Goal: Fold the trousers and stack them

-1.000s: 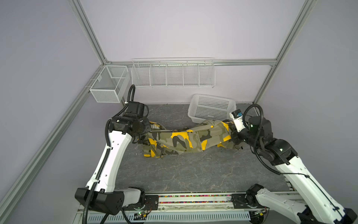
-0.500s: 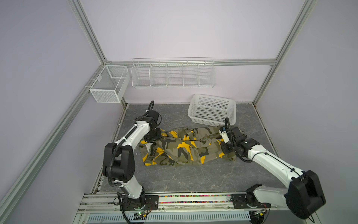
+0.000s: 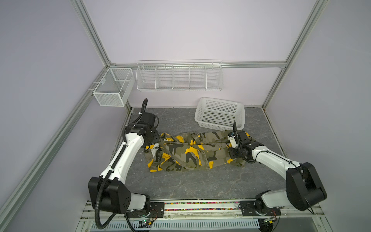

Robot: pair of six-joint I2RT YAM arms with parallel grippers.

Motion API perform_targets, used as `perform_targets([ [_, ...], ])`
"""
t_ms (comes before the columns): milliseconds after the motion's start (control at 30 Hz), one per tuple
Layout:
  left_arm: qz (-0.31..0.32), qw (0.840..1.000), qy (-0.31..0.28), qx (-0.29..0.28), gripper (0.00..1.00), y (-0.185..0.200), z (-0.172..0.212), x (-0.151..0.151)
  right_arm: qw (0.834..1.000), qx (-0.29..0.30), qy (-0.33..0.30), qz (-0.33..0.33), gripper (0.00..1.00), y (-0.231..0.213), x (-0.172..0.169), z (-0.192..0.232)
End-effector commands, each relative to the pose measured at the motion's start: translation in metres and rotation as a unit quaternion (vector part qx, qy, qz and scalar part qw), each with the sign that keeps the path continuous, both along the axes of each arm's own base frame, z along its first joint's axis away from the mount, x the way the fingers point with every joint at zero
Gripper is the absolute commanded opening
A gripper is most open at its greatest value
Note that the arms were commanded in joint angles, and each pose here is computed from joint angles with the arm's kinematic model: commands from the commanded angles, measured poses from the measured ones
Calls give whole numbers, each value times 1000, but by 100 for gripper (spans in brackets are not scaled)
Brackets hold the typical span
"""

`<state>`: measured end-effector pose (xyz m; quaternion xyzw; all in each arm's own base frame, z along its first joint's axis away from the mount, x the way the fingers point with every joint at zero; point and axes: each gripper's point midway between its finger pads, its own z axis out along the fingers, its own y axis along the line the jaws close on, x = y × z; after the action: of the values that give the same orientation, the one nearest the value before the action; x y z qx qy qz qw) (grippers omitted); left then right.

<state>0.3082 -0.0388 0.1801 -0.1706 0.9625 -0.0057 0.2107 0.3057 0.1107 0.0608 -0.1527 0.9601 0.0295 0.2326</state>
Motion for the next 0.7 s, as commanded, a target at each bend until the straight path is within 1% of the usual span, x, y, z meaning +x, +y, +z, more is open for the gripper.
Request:
perform_targets([
  [0, 32, 998, 41, -38, 59, -1, -40, -18, 1000, 25, 5, -5, 7, 6, 1, 0],
  [100, 49, 995, 21, -82, 57, -8, -53, -4, 999, 37, 10, -5, 7, 9, -1, -2],
  [300, 89, 988, 40, -117, 59, -13, -80, 19, 999, 46, 9, -8, 7, 10, -6, 0],
  [400, 107, 986, 34, -123, 59, -13, -88, 31, 999, 51, 7, -10, 7, 11, -5, 1],
  [467, 108, 985, 33, -134, 60, -17, -93, 38, 998, 54, 7, -11, 7, 12, -5, 2],
  [567, 112, 983, 58, -132, 60, -19, -112, 37, 998, 57, 6, -11, 7, 12, -5, 3],
  [667, 110, 982, 61, -142, 59, -24, -121, 39, 998, 58, 5, -11, 7, 13, -5, 3],
])
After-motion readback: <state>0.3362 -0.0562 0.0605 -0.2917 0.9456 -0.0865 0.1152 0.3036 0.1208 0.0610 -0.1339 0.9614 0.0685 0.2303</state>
